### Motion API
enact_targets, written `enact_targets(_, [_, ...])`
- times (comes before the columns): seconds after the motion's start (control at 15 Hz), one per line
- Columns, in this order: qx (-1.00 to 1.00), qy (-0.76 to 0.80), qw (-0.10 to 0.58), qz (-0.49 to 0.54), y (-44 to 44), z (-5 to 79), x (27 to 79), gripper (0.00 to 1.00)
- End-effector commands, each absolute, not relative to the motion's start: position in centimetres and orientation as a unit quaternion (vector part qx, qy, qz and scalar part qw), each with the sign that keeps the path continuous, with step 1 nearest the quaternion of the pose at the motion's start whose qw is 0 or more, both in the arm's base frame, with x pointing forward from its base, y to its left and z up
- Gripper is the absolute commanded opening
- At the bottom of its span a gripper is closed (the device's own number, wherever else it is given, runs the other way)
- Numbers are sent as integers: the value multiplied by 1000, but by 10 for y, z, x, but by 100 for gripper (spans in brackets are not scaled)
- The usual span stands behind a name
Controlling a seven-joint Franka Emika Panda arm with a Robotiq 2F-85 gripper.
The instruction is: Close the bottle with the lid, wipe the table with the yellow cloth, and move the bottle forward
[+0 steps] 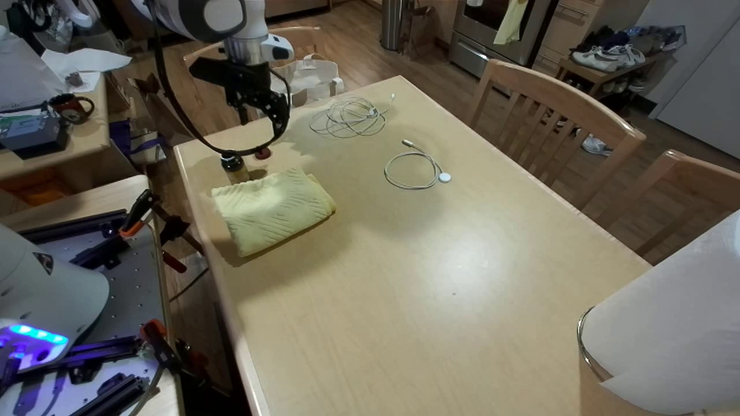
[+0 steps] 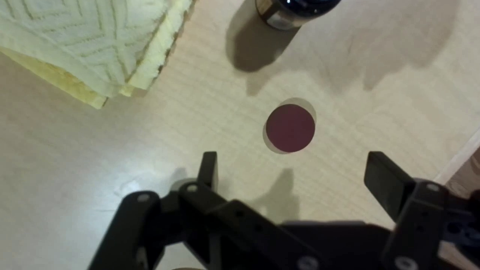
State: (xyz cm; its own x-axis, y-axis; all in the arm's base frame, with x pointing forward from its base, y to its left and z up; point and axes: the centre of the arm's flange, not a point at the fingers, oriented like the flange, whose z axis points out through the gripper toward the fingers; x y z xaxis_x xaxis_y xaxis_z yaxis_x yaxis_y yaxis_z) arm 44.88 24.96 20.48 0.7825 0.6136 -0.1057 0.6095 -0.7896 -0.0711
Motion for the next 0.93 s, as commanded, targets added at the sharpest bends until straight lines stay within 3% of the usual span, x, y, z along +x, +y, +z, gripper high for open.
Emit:
enact_targets(0.0, [-942,-332,18,53,268,167,444,100])
enact_targets(0.6, [-938,-338,18,76,276,123,429,100])
enact_targets(0.67, [-938,-339,14,75,277,122,430,75])
enact_targets(0.73, [-937,-342,10,73,278,122,431,74])
enact_targets(0.87, [-937,-343,0,70,276,125,433,61])
